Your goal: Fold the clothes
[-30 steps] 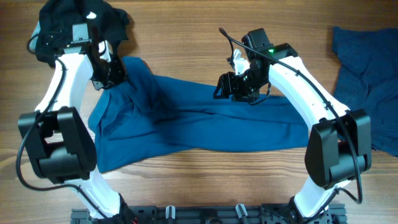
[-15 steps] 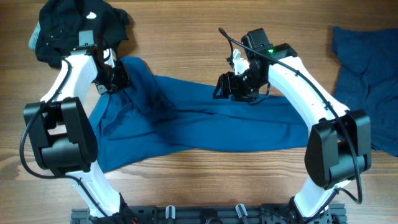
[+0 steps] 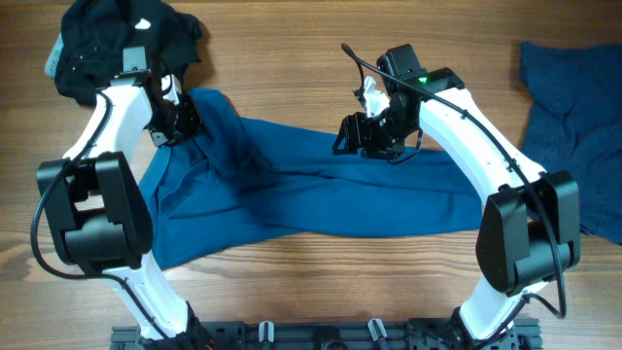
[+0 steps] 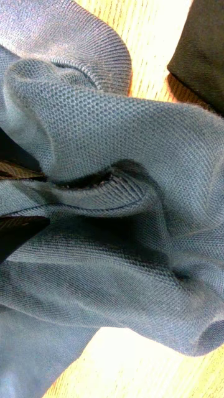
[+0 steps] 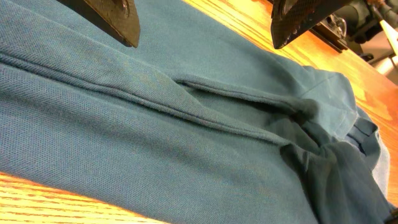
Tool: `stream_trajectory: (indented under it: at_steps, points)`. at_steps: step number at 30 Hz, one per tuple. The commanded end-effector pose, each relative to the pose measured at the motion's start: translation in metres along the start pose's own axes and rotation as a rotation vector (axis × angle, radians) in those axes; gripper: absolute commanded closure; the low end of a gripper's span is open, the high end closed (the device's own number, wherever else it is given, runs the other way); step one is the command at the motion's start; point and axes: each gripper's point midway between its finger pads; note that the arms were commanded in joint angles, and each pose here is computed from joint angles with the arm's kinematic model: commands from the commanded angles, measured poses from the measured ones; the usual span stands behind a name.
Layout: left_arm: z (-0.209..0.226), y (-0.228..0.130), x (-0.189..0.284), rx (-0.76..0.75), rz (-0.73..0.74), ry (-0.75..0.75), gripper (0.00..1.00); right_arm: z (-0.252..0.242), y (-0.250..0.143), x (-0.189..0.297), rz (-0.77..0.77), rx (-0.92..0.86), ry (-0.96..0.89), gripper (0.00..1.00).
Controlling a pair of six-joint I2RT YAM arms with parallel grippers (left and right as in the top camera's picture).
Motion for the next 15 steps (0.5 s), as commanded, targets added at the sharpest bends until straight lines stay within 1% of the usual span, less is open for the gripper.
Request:
stream_trajectory:
  at_steps: [1, 6, 11, 15]
  points:
    - [0.007, -0.0053, -0.0128, 0.024, 0.032, 0.009, 0.8, 0.0048, -0.0036, 0.0021, -0.001, 0.006, 0.011, 0.32]
    - [0.009, -0.0063, -0.0205, 0.029, 0.044, 0.01, 0.84, 0.0046, -0.0039, 0.0021, 0.0, 0.006, 0.01, 0.32]
    - [0.0089, -0.0054, -0.0204, 0.028, 0.04, 0.01, 0.96, 0.0047, -0.0037, 0.0021, -0.001, 0.007, 0.011, 0.32]
    - [0.0085, -0.0055, -0.019, 0.028, 0.039, 0.01, 0.96, 0.0046, -0.004, 0.0021, 0.0, 0.006, 0.01, 0.32]
Point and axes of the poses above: each gripper's point midway between its finger pads, its own x axis back along the fingers, its own z axis along the line the jaws close on, y = z × x, and after that the axes turned 8 degrees about -x, right-handed
